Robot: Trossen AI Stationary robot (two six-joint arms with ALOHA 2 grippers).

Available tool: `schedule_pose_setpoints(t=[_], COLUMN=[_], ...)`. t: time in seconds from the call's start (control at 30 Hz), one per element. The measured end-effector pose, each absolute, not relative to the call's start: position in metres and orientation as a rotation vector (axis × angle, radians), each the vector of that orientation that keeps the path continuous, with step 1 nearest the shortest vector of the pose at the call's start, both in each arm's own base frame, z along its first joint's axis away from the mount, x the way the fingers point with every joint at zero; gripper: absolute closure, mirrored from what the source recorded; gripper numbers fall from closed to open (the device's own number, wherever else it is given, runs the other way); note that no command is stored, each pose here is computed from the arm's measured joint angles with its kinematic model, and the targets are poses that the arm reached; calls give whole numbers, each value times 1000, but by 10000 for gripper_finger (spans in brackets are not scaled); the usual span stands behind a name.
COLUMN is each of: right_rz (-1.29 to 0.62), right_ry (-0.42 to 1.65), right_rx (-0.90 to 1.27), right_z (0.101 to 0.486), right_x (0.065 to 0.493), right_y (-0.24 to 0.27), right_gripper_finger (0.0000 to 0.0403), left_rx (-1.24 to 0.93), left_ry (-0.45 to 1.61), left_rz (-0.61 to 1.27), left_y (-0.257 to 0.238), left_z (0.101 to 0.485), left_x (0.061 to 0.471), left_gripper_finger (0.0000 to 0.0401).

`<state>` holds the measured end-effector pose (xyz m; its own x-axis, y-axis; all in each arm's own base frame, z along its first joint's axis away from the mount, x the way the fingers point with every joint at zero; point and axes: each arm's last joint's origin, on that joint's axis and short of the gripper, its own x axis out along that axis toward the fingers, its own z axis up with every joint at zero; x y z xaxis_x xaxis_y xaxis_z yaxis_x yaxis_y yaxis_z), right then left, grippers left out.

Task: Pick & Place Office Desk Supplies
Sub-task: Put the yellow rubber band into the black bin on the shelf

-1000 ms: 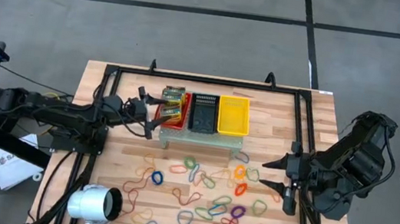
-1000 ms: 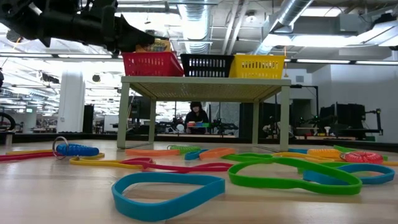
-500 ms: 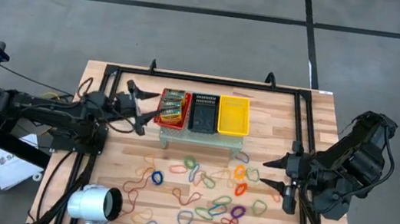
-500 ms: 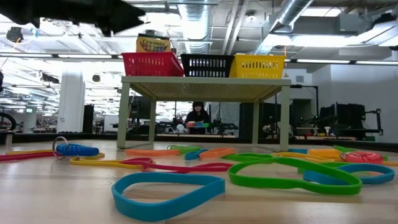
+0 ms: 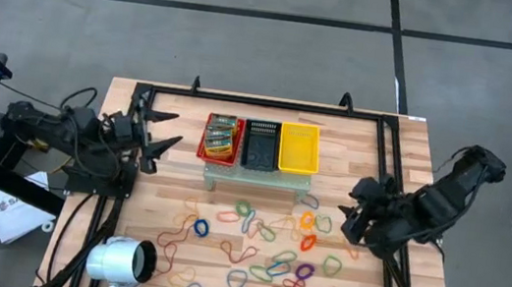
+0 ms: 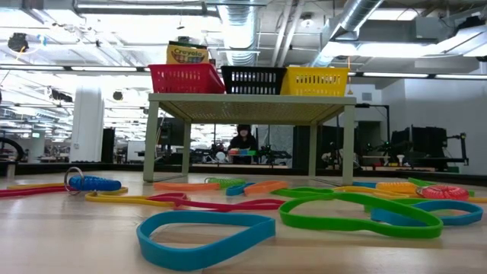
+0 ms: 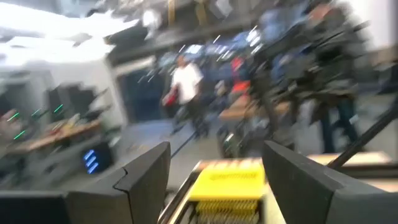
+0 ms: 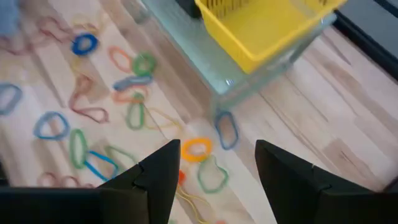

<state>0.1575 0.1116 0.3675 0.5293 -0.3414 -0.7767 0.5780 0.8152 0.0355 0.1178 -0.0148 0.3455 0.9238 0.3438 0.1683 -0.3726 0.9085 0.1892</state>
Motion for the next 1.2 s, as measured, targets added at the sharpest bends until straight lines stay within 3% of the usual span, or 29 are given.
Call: schedule_pose_setpoints(t=[0.23, 0.4, 0.57, 0.93, 1.2], right_rz=[-553, -538, -522, -496, -523], right_ry=[898, 894, 849, 816, 840], right_rx=[287, 271, 253, 258, 238], right_z=[340, 339, 341, 340, 326], right_x=[163, 164, 167, 177, 179], right_y=[117, 117, 119, 117, 114], right_gripper_finger=[198, 198, 198, 198, 198], left_rx=[179, 59, -18, -17, -107], left_ry=[-176, -346, -430, -288, -160], left_rz=[275, 78, -149, -198, 17], left_y=[-25, -11, -3, -24, -32], left_z=[352, 353, 329, 278, 255], left_x=[87, 47, 25, 55, 79], left_gripper_finger=[215, 300, 388, 399, 400])
